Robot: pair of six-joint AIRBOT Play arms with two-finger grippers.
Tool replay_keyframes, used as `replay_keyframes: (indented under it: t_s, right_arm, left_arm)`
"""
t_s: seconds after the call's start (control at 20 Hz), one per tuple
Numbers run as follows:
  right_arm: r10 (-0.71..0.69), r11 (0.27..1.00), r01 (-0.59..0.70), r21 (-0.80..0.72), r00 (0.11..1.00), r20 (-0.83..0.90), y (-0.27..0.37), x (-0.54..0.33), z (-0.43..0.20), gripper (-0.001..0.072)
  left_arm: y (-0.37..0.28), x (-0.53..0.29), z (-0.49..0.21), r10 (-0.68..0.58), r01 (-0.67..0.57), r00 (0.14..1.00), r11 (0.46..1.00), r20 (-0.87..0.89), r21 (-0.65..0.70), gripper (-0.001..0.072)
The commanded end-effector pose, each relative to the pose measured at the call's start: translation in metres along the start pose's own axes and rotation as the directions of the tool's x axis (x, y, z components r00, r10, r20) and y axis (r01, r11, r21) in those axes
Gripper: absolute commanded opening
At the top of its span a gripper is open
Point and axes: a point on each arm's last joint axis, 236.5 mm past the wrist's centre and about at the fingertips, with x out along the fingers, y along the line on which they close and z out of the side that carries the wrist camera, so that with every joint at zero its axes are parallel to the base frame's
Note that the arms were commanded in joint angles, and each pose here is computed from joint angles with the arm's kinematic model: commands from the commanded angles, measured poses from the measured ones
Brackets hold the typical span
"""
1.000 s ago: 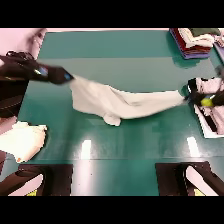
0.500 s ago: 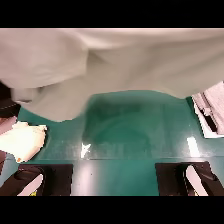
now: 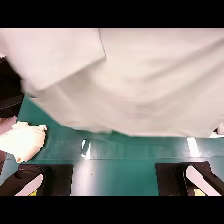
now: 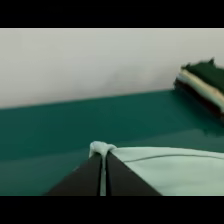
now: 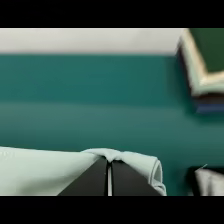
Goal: Fold the shirts.
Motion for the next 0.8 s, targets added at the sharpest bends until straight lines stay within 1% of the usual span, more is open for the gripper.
replay_keyframes:
  t_s: [0.0, 0.1, 0.15, 0.2, 0.3, 0.35, 0.4, 0.45, 0.5, 0.55, 0.65, 0.75]
  right_arm:
    - [0.066, 0.995, -0.036, 0.090, 0.930, -0.361, -0.013, 0.112, -0.090, 0.0011]
    - [0.081, 0.992, -0.011, 0.125, 0.822, -0.564, -0.023, 0.171, -0.158, 0.0012]
    - [0.100, 0.989, -0.011, 0.144, 0.774, -0.626, -0.024, 0.192, -0.184, 0.0012]
    - [0.115, 0.987, -0.008, 0.161, 0.734, -0.670, -0.026, 0.212, -0.205, 0.0012]
    - [0.135, 0.982, -0.003, 0.187, 0.702, -0.699, -0.029, 0.243, -0.227, 0.0014]
    - [0.162, 0.976, -0.010, 0.218, 0.701, -0.694, -0.028, 0.255, -0.231, 0.0045]
    - [0.190, 0.968, -0.018, 0.250, 0.704, -0.685, -0.028, 0.262, -0.229, 0.0227]
    - [0.215, 0.960, -0.029, 0.278, 0.710, -0.671, -0.029, 0.265, -0.223, 0.0317]
    - [0.243, 0.951, -0.045, 0.306, 0.717, -0.653, -0.028, 0.263, -0.213, 0.0317]
    - [0.266, 0.944, -0.060, 0.326, 0.723, -0.637, -0.028, 0.257, -0.204, 0.0316]
    - [0.263, 0.950, -0.077, 0.302, 0.715, -0.647, -0.033, 0.234, -0.198, 0.0314]
    - [0.263, 0.955, -0.097, 0.281, 0.715, -0.648, -0.028, 0.212, -0.201, 0.0314]
  left_arm:
    - [0.029, 0.104, -0.127, 0.002, -0.037, 0.923, 0.996, -0.385, -0.082, 0.0024]
    - [0.041, 0.153, -0.194, -0.017, -0.055, 0.841, 0.992, -0.541, -0.117, 0.0025]
    - [0.048, 0.174, -0.225, -0.020, -0.070, 0.801, 0.989, -0.598, -0.127, 0.0025]
    - [0.054, 0.192, -0.249, -0.021, -0.083, 0.771, 0.988, -0.637, -0.133, 0.0025]
    - [0.063, 0.217, -0.288, -0.022, -0.104, 0.725, 0.984, -0.688, -0.142, 0.0027]
    - [0.067, 0.223, -0.299, -0.018, -0.113, 0.713, 0.984, -0.701, -0.140, 0.0151]
    - [0.070, 0.226, -0.301, -0.009, -0.118, 0.712, 0.984, -0.702, -0.132, 0.0547]
    - [0.074, 0.225, -0.299, 0.008, -0.125, 0.714, 0.985, -0.700, -0.117, 0.0659]
    - [0.078, 0.220, -0.295, 0.013, -0.131, 0.711, 0.985, -0.703, -0.114, 0.0570]
    - [0.085, 0.211, -0.291, 0.015, -0.145, 0.699, 0.982, -0.715, -0.122, 0.0547]
    - [0.099, 0.181, -0.291, 0.017, -0.181, 0.651, 0.975, -0.759, -0.133, 0.0547]
    - [0.109, 0.152, -0.308, 0.017, -0.218, 0.594, 0.966, -0.804, -0.141, 0.0547]
